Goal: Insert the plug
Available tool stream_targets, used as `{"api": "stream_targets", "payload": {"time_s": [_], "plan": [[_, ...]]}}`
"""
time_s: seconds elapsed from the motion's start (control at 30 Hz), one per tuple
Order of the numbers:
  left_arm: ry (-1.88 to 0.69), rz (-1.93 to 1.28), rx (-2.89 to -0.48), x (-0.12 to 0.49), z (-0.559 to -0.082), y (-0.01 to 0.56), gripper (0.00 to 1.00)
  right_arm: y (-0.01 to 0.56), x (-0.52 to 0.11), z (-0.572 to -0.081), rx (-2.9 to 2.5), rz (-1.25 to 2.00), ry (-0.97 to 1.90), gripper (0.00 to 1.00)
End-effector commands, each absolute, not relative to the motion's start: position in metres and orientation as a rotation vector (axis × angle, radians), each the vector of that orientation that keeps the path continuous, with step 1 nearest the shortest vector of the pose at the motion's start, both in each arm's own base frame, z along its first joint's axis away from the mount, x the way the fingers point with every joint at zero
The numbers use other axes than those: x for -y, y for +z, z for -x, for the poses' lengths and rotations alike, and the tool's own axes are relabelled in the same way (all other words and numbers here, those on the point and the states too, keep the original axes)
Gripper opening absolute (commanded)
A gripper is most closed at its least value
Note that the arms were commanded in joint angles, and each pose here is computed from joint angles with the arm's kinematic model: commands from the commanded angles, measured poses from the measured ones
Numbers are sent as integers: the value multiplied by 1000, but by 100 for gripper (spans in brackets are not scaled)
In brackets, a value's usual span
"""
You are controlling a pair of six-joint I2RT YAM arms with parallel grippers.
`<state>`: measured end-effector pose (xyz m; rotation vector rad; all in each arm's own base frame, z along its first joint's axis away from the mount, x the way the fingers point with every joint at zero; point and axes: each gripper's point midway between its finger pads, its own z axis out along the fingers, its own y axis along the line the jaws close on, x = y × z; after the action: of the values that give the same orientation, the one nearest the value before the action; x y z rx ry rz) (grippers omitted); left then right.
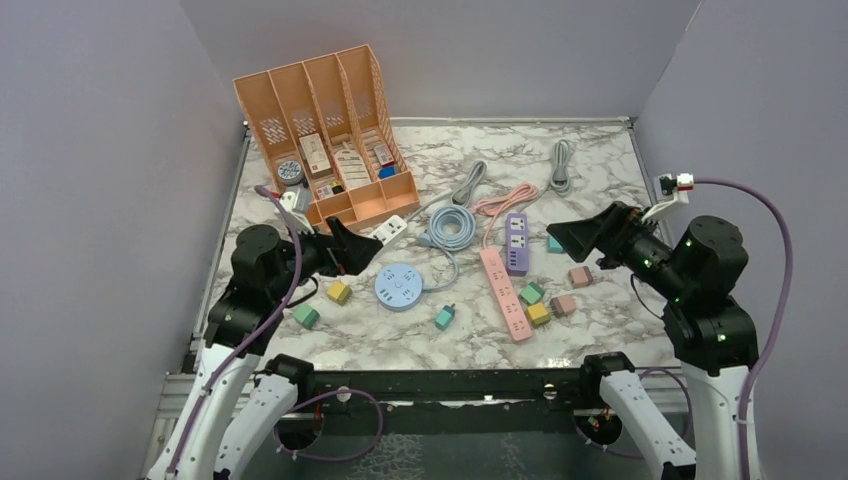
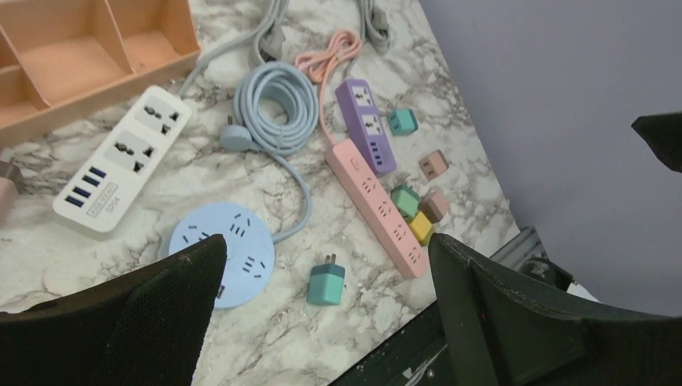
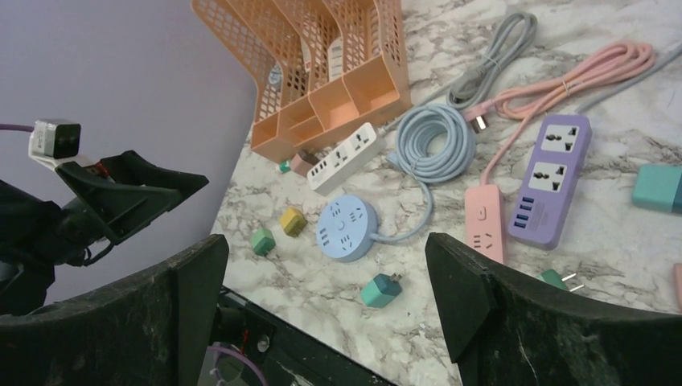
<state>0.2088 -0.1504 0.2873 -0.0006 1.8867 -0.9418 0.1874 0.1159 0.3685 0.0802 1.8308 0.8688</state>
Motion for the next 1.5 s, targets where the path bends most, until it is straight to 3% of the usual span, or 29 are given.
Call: {"api": "stream_targets", "payload": {"time_s": [0.0, 0.17, 0.37, 0.8, 0.97, 1.47], "plan": [[-1019, -64, -1925, 168, -204, 272, 99, 347, -119, -198, -1871, -98, 890, 92], [-1037, 17, -2069, 173, -207, 237, 99, 308, -121, -209, -1986, -166, 907, 86], [-981, 133, -2234, 184, -208, 189, 86, 265, -114, -222, -2060, -273, 869, 82], [-847, -227, -2474, 260, -178, 121, 71, 207, -103, -243, -2175, -437, 782, 74], [-785, -427, -2523, 279, -157, 99, 70, 195, -100, -242, -2197, -452, 751, 73], [-702, -595, -2583, 303, -152, 65, 67, 179, -99, -234, -2242, -495, 751, 70]]}}
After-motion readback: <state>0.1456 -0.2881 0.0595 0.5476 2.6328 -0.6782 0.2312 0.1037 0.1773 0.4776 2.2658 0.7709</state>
